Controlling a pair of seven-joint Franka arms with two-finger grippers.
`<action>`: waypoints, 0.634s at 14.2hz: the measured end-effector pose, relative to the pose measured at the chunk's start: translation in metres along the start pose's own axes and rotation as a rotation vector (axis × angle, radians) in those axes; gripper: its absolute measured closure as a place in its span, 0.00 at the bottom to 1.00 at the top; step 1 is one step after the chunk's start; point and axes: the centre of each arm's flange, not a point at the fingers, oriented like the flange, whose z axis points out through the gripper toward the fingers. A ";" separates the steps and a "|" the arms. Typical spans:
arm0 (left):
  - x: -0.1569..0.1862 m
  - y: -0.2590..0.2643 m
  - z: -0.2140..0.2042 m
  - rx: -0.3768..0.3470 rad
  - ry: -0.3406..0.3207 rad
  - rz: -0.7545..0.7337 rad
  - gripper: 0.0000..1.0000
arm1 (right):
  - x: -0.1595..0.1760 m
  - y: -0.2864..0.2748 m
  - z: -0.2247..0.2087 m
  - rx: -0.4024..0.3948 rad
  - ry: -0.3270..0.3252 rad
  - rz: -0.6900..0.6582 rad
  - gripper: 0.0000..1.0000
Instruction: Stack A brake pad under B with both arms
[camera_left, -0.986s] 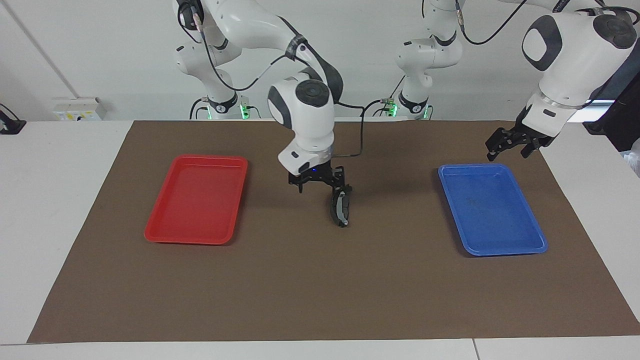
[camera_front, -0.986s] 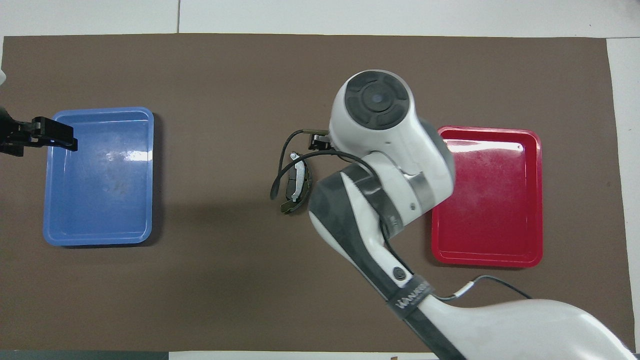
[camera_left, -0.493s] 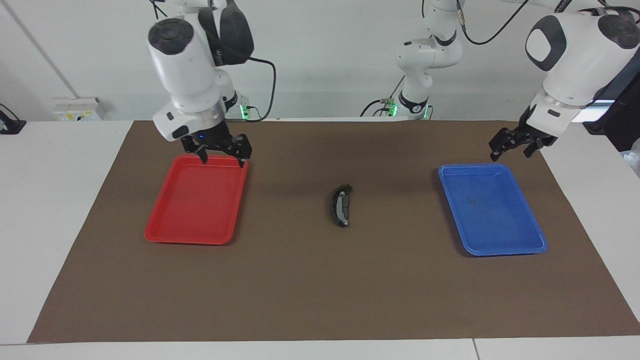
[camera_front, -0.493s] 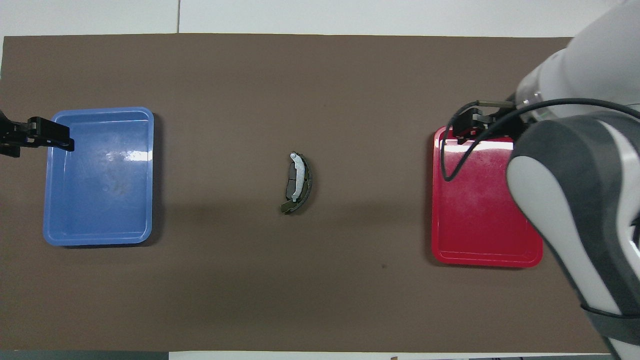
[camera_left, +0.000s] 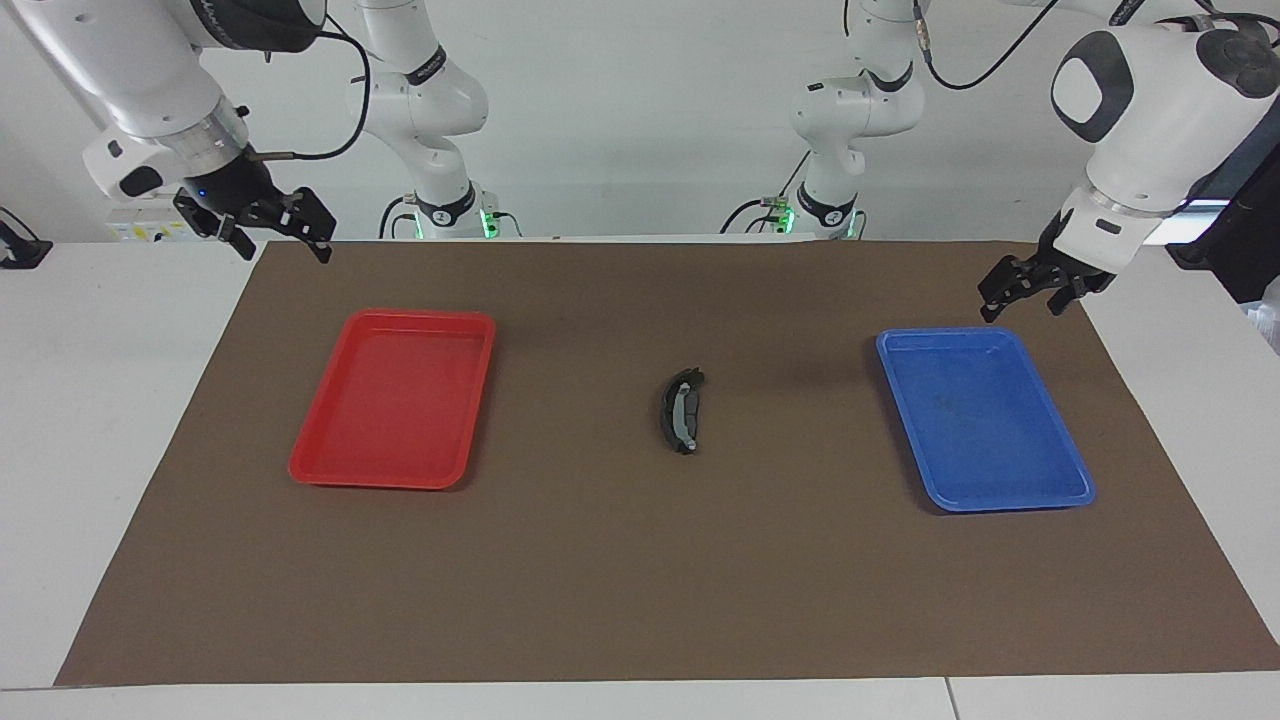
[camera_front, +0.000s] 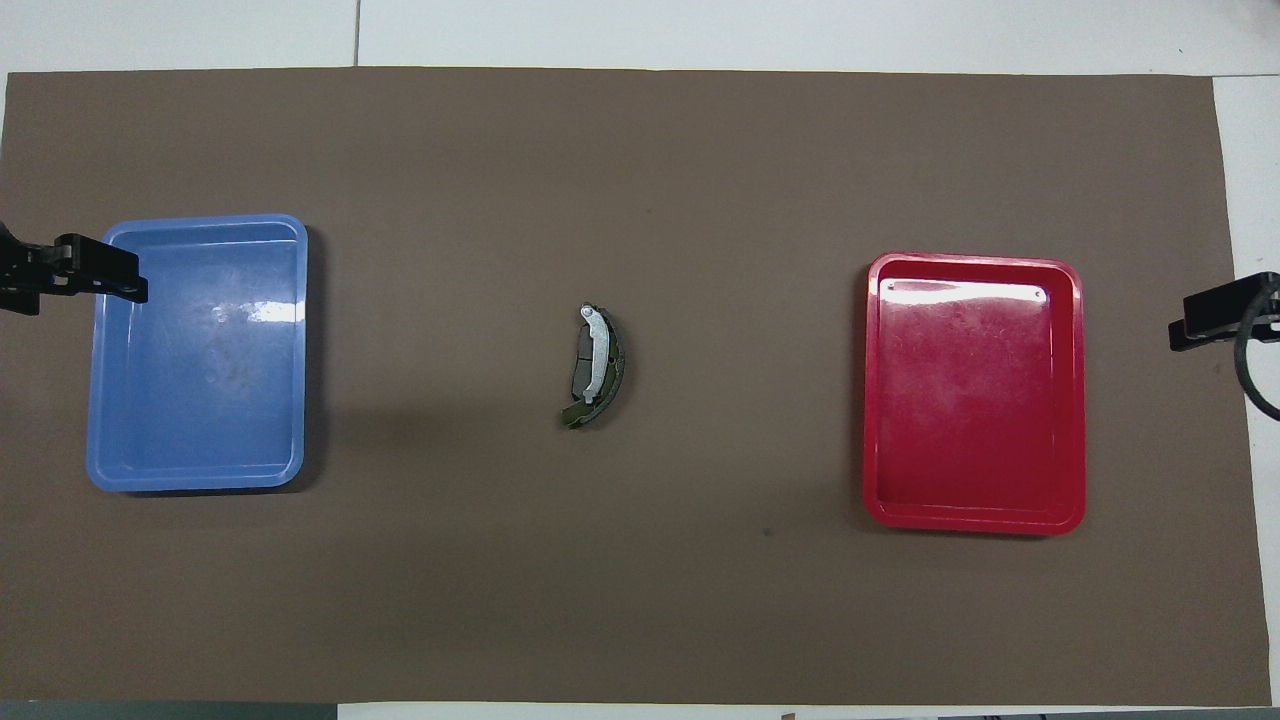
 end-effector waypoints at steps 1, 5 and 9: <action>0.000 0.000 0.000 0.000 0.000 0.000 0.00 | 0.000 0.002 0.000 0.001 0.007 0.004 0.00; 0.000 0.000 0.000 0.000 0.000 0.000 0.00 | 0.004 -0.001 0.012 0.001 0.018 -0.003 0.00; 0.000 0.000 0.000 0.000 0.000 0.000 0.00 | 0.002 -0.001 0.009 0.002 0.023 -0.002 0.00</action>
